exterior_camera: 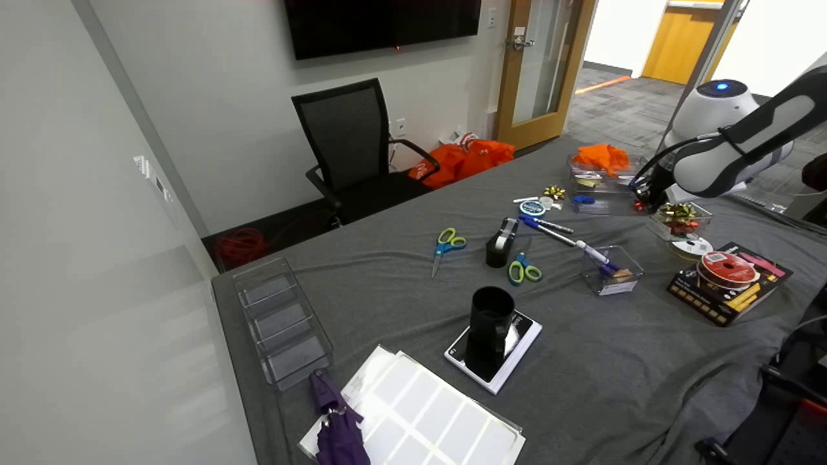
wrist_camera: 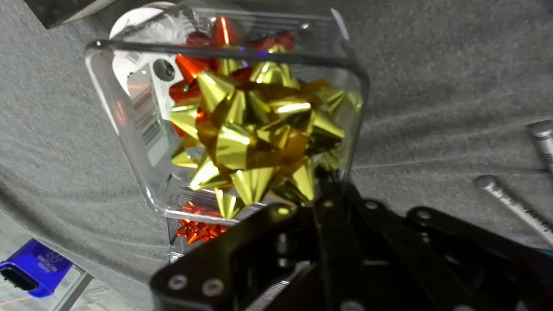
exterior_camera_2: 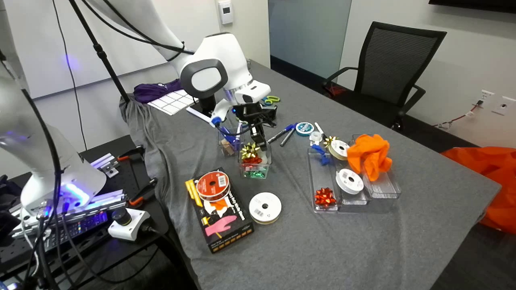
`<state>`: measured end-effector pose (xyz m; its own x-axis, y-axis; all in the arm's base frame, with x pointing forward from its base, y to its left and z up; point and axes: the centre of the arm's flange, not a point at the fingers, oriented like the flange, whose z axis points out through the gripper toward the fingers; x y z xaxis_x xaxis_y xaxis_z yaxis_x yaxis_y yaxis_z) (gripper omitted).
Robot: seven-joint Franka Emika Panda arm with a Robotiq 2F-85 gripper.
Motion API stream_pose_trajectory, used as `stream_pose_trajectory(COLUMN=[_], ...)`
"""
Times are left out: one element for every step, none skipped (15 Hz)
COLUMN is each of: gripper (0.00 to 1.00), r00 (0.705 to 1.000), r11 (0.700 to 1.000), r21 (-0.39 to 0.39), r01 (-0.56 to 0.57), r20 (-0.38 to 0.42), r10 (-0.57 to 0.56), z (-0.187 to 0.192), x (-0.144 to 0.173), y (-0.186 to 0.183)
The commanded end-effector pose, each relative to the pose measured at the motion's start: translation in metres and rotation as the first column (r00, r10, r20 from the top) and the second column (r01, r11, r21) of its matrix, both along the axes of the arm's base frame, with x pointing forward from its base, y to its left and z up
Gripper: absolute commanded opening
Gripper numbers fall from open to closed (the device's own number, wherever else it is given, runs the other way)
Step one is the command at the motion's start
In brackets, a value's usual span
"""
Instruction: Move the clear square bowl to the left
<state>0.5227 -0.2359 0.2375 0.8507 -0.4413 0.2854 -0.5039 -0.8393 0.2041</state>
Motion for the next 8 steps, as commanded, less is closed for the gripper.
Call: stream_pose_trajectory(gripper=[0.01,0.01,0.01,0.01,0.01,0.01,0.01,0.01], r00=[0.996,0.992,0.987,0.98,0.969,0.954,0.937,0.918], r11=[0.997,0.994,0.99,0.984,0.976,0.962,0.948,0.931], r21=[0.037,0.046,0.049,0.056,0.066,0.078,0.081,0.078], r01=[-0.069,-0.099,-0.133,-0.168,-0.209,-0.26,-0.307,-0.357], r20=[0.06,0.087,0.101,0.121,0.148,0.175,0.198,0.212], r10=[0.067,0.094,0.128,0.16,0.197,0.244,0.287,0.334], z=[0.037,0.045,0.052,0.057,0.061,0.061,0.06,0.059], x=[-0.043,-0.052,-0.06,-0.069,-0.079,-0.09,-0.1,-0.113], y=[0.041,0.054,0.064,0.075,0.084,0.091,0.098,0.105])
